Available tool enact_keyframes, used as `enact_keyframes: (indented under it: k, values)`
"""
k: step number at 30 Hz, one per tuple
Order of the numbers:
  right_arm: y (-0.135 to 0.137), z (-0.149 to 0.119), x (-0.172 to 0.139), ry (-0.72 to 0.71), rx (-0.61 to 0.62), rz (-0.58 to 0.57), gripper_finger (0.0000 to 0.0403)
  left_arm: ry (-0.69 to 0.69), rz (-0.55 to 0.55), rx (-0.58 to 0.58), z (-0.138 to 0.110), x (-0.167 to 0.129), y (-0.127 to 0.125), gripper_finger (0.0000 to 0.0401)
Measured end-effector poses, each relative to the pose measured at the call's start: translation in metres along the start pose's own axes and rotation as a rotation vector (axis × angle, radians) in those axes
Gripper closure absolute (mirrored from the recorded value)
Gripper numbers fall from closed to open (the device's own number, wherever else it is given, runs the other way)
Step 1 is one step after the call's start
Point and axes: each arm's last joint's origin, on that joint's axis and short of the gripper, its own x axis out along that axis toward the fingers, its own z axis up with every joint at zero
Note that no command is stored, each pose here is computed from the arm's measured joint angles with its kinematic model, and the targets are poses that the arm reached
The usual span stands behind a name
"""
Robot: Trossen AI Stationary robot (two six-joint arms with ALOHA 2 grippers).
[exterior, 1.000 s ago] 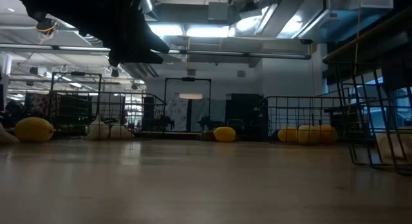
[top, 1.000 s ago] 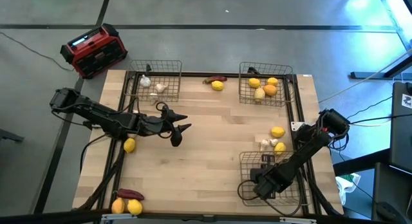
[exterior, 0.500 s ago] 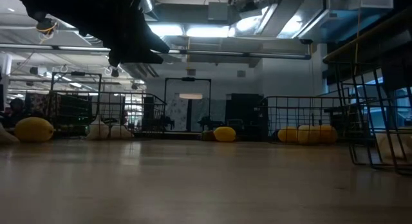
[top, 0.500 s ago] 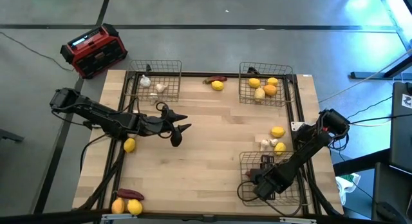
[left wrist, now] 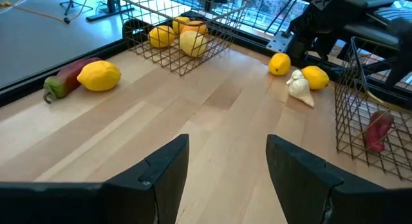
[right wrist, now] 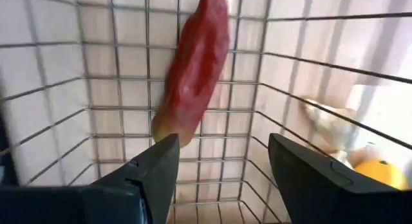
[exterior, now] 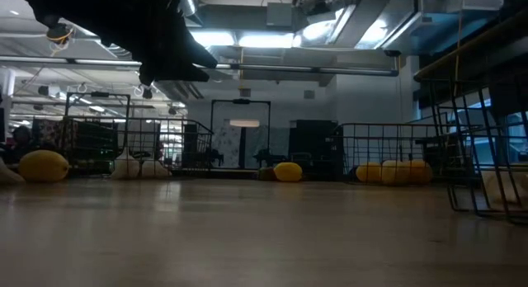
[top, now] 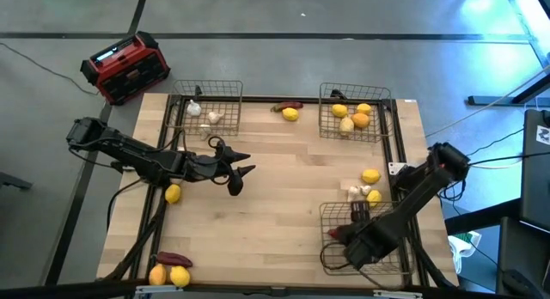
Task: Sort produce into baskets
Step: Put the white garlic into the top left wire basket
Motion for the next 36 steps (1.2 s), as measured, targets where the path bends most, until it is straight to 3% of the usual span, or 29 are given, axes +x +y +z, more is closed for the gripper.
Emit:
enact_keyframes:
  k: [9,14,18,26,36]
  values:
    - [-0.035,-0.02,-0.057,-0.238,0.133,0.095,0.0166,0.0,0.0,0.001,0.0,0.0,0.0,0.0197]
    - [-0.065,-0.035,-0.085,-0.4,0.244,0.079,0.0166,0.0,0.0,0.001,0.0,0.0,0.0,0.0197]
    - [-0.094,-0.046,-0.098,-0.498,0.368,-0.006,0.0166,0.0,0.0,0.001,0.0,0.0,0.0,0.0197]
    - [-0.138,-0.06,-0.102,-0.446,0.504,-0.146,0.0166,0.0,0.0,0.0,0.0,0.0,0.0,0.0197]
    - [-0.172,-0.069,-0.073,-0.324,0.619,-0.166,0.0166,0.001,-0.001,-0.017,0.0,0.0,0.0,0.0197]
